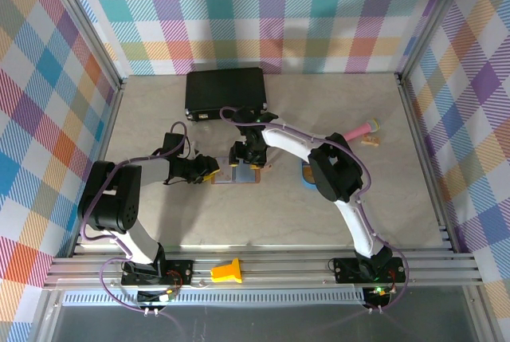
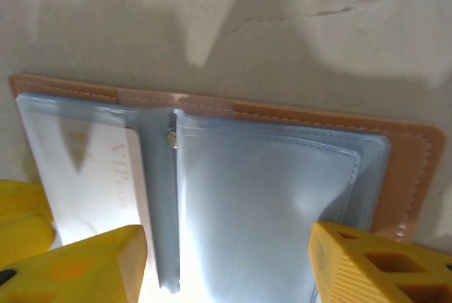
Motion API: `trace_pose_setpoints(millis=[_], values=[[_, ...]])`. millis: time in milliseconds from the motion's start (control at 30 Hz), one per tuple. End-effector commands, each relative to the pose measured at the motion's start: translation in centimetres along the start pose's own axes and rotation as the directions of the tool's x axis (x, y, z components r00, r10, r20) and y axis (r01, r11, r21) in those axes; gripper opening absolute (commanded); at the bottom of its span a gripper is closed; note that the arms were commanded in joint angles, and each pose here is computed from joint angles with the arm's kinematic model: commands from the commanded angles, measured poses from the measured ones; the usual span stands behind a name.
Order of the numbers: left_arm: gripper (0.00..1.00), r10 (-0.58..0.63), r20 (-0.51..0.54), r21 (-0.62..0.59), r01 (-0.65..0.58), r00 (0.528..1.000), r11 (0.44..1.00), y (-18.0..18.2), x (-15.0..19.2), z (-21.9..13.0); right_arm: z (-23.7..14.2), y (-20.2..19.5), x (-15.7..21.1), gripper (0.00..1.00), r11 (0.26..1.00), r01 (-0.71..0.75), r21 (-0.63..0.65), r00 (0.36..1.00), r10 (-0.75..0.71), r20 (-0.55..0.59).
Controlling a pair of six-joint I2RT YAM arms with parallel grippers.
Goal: Put the credit cards into the card holder
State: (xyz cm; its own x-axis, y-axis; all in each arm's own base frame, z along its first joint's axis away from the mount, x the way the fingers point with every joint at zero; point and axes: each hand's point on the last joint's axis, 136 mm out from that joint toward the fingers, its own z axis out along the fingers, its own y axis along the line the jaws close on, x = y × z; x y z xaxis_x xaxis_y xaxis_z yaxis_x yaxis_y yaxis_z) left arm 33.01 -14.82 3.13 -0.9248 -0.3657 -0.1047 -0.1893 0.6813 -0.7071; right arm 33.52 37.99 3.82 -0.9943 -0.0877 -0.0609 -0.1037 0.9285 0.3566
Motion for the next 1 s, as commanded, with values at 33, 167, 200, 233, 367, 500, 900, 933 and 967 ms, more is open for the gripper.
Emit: trace_pose_setpoints(millis=[33,167,200,233,367,500,900,933,967], values=[[0.33,0.011,-0.022,0.011,-0.011,1.0,1.0,-0.1,0.6,0.4,1.5,0.9,0.8,0.61,0.996,-0.054,-0.065,0.997,0.05,-0.066],[0.33,0.012,-0.024,0.01,-0.012,1.0,1.0,0.0,0.7,0.5,1.5,1.9,0.7,0.6,0.991,-0.074,-0.116,0.995,0.066,-0.07],[0.33,0.014,-0.024,0.01,-0.014,1.0,1.0,0.0,0.7,0.5,1.3,2.2,0.7,0.6,0.988,-0.078,-0.13,0.995,0.069,-0.069],[0.33,0.012,-0.024,0.008,-0.012,1.0,1.0,0.1,0.7,0.5,1.1,2.5,0.5,0.6,0.987,-0.08,-0.143,0.995,0.071,-0.063],[0.33,0.016,-0.021,0.005,-0.016,1.0,1.0,0.0,0.6,0.4,0.7,3.6,0.4,0.59,0.974,-0.099,-0.202,0.994,0.087,-0.069],[0.33,0.02,-0.016,0.0,-0.02,1.0,1.0,-0.1,0.4,0.2,0.5,4.8,0.3,0.57,0.956,-0.123,-0.265,0.991,0.105,-0.081],[0.33,0.043,-0.003,-0.025,-0.043,0.999,0.999,-0.6,-0.2,-0.5,0.1,6.4,0.0,0.55,0.933,-0.13,-0.334,0.991,0.109,-0.082],[0.32,0.041,-0.004,-0.031,-0.041,0.999,0.999,-0.5,-0.1,-0.5,0.2,6.5,0.0,0.54,0.932,-0.134,-0.337,0.99,0.111,-0.086],[0.31,0.04,-0.001,-0.039,-0.04,0.999,0.998,-0.5,-0.1,-0.6,0.3,6.5,0.0,0.54,0.931,-0.137,-0.338,0.99,0.113,-0.089]])
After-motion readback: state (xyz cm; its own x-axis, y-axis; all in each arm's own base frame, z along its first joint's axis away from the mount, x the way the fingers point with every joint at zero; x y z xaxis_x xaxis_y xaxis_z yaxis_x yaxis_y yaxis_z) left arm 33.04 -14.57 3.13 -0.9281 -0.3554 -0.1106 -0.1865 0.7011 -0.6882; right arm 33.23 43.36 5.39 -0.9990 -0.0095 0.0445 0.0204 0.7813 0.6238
